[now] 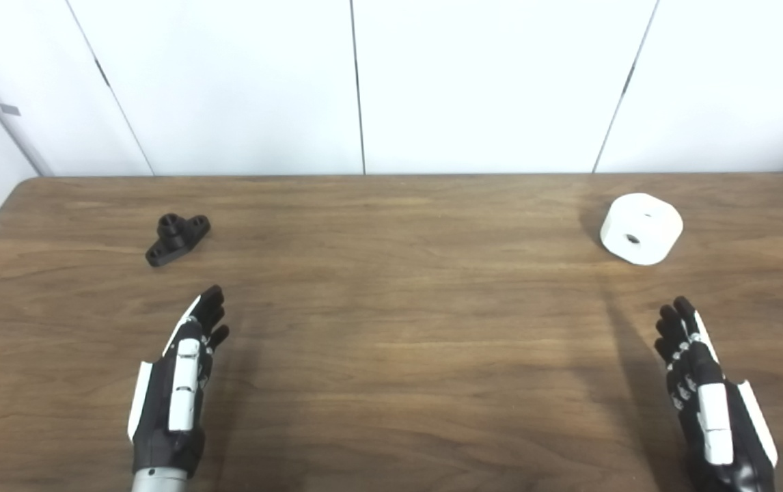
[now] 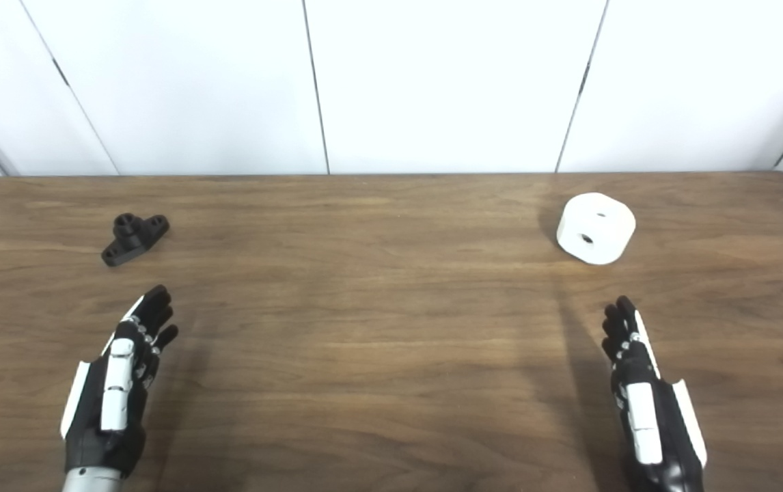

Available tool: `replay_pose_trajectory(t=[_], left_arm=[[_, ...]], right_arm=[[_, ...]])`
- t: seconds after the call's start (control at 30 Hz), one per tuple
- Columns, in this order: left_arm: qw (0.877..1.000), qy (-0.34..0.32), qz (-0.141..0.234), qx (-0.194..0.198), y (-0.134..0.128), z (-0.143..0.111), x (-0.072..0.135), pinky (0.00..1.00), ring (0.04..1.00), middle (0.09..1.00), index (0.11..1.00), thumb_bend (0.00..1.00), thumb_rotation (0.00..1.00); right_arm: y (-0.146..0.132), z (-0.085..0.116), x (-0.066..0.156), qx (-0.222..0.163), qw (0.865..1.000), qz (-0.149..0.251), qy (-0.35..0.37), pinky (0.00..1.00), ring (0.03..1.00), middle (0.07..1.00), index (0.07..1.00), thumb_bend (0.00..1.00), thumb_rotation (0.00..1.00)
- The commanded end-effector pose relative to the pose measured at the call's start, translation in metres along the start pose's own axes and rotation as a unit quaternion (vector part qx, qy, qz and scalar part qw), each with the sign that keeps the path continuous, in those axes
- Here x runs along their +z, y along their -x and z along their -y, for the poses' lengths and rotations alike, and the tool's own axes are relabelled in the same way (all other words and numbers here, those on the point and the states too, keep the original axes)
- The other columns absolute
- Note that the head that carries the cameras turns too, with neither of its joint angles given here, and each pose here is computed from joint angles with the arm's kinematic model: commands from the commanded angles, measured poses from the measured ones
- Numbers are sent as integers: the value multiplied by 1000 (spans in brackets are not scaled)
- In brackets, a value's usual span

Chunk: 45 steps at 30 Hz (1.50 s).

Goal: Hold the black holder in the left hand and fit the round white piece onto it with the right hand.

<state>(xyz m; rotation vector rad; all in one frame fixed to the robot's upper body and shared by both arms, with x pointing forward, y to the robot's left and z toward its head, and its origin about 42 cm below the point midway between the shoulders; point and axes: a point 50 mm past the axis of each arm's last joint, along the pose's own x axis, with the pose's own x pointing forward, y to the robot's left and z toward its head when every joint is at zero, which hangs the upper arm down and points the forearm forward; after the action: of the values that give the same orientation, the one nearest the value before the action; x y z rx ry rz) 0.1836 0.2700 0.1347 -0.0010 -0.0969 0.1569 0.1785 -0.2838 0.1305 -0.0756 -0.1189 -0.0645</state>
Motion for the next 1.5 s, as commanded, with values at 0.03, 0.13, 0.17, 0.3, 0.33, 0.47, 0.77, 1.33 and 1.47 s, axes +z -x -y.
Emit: replay_pose_trajectory(t=[0.03,0.13,0.17,0.3,0.33,0.47,0.77,1.33,1.47], left_arm=[[999,24,16,18,5,16,2,937,951,943,906,415,925],[1000,23,12,17,6,20,2,935,950,949,913,408,940],[1000,24,11,17,6,22,3,936,949,949,913,403,941],[1000,23,7,16,8,27,2,941,950,949,909,411,926],[1000,20,5,16,9,29,2,941,949,948,907,414,924],[1000,14,1,13,11,35,1,948,951,949,914,412,927],[1000,8,-3,10,12,46,-7,939,949,945,905,400,872],[1000,11,-5,0,11,64,-17,933,952,938,905,396,818],[1000,7,-6,1,11,65,-16,932,960,941,912,424,794]], right_arm=[[-5,0,11,-5,999,33,-10,1000,981,974,985,592,1000],[-5,4,9,-6,1000,30,-7,1000,988,978,988,596,1000],[-4,5,8,-5,1000,28,-7,1000,986,977,988,594,1000],[-4,9,5,-1,1000,26,-10,1000,993,985,996,577,1000],[-4,11,4,-1,1000,24,-9,1000,995,986,997,578,1000],[-2,16,0,-1,1000,16,-3,1000,999,984,1000,587,1000],[-3,24,-11,5,1000,8,-7,1000,1000,999,1000,588,1000],[-9,36,-19,-2,1000,-7,10,1000,1000,1000,1000,530,1000],[-9,36,-17,-1,1000,-7,3,1000,1000,1000,1000,532,1000]])
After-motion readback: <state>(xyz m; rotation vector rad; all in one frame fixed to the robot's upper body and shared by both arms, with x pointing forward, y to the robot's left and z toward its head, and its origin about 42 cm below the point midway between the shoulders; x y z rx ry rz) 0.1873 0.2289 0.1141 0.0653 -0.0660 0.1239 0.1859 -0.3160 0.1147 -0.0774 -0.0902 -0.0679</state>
